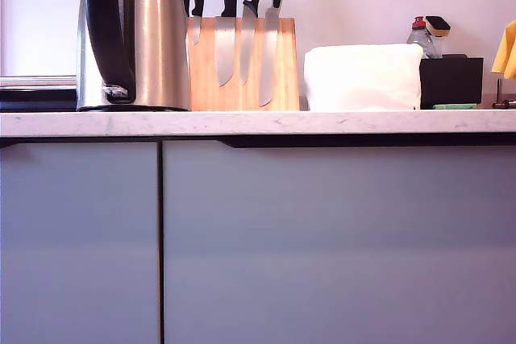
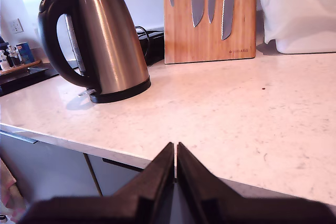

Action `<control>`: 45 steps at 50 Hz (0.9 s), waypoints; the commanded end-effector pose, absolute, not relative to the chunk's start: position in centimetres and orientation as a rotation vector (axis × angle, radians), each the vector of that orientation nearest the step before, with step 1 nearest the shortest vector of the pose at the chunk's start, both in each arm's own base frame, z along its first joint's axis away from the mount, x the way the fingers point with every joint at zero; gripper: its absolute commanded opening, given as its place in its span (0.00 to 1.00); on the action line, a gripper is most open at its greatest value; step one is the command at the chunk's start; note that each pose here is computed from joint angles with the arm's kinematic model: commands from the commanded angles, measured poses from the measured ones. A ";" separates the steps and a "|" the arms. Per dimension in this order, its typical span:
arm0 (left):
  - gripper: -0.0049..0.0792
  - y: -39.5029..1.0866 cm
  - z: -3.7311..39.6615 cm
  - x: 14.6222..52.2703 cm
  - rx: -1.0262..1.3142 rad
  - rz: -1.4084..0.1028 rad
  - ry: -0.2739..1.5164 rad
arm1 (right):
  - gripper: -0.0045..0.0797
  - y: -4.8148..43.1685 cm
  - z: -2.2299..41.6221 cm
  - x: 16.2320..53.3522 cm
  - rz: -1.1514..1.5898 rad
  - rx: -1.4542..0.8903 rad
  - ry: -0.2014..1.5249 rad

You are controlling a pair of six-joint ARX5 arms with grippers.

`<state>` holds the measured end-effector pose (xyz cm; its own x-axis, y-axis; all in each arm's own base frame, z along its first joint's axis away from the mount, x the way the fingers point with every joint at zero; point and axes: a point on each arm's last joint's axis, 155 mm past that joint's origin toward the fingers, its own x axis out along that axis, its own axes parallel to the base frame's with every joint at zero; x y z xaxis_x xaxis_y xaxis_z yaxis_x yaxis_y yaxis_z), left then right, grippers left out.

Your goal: Pick up the kettle and place it to the side

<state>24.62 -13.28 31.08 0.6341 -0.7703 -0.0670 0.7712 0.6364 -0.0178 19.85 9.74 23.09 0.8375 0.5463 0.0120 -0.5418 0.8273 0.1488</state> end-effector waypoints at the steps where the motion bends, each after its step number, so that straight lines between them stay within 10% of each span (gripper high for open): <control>1: 0.86 -13.2 32.2 25.4 0.029 -0.882 0.055 | 0.04 9.8 22.9 19.9 0.583 0.148 0.036; 45: 0.86 -17.1 29.6 34.7 -0.061 -1.088 0.221 | 0.04 9.8 22.8 20.0 0.579 0.150 0.039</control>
